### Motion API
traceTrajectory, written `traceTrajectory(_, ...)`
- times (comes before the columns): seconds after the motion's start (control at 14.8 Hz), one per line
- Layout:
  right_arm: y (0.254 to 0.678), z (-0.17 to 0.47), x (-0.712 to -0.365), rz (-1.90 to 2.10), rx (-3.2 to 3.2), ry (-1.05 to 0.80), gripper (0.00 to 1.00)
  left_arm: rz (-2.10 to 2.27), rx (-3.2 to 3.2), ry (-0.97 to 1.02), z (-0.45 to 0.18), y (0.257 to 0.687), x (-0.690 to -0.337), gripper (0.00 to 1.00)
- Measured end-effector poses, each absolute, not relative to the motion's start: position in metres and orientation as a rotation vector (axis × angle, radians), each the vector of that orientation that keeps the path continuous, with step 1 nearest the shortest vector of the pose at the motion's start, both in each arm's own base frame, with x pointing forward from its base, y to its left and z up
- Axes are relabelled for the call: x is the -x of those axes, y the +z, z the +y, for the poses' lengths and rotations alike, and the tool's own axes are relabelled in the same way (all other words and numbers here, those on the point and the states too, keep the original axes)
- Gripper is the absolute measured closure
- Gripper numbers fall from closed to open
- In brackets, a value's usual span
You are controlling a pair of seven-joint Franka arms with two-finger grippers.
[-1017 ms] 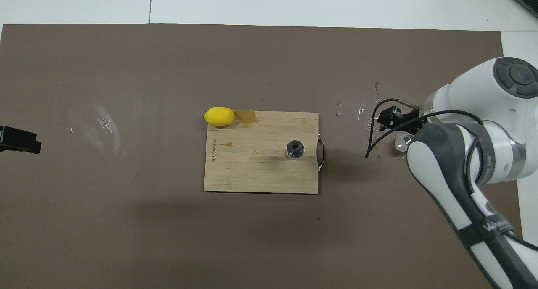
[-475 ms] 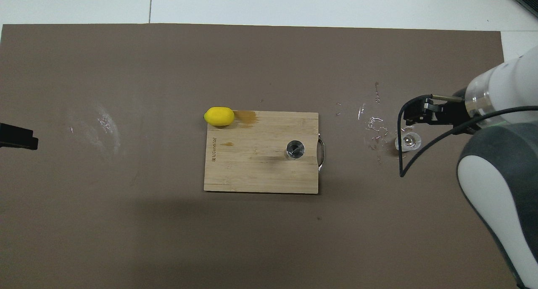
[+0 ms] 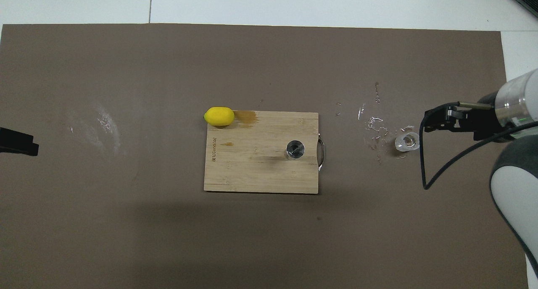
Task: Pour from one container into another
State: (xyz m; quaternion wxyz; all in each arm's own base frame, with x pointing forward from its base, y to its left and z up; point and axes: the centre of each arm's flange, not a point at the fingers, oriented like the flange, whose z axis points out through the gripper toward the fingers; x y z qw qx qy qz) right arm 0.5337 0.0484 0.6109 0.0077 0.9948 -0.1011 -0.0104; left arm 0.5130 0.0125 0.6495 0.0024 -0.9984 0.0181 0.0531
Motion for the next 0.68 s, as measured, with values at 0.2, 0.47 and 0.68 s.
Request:
traceTrajectory(0.2,0.611,0.043,-0.534,-0.294,-3.118,-0.037,0.00,0.063,3.133,0.193,0.010,0.639,-0.522,0.00)
traceTrajectory(0.47,0.613,0.039,-0.540,-0.307,-3.119,-0.023,0.00,0.063,3.134,0.212,0.010,0.633,-0.527,0.00)
traceTrajectory(0.68,0.611,0.035,-0.548,-0.311,-3.119,-0.035,0.00,0.063,3.134,0.212,0.010,0.632,-0.527,0.00)
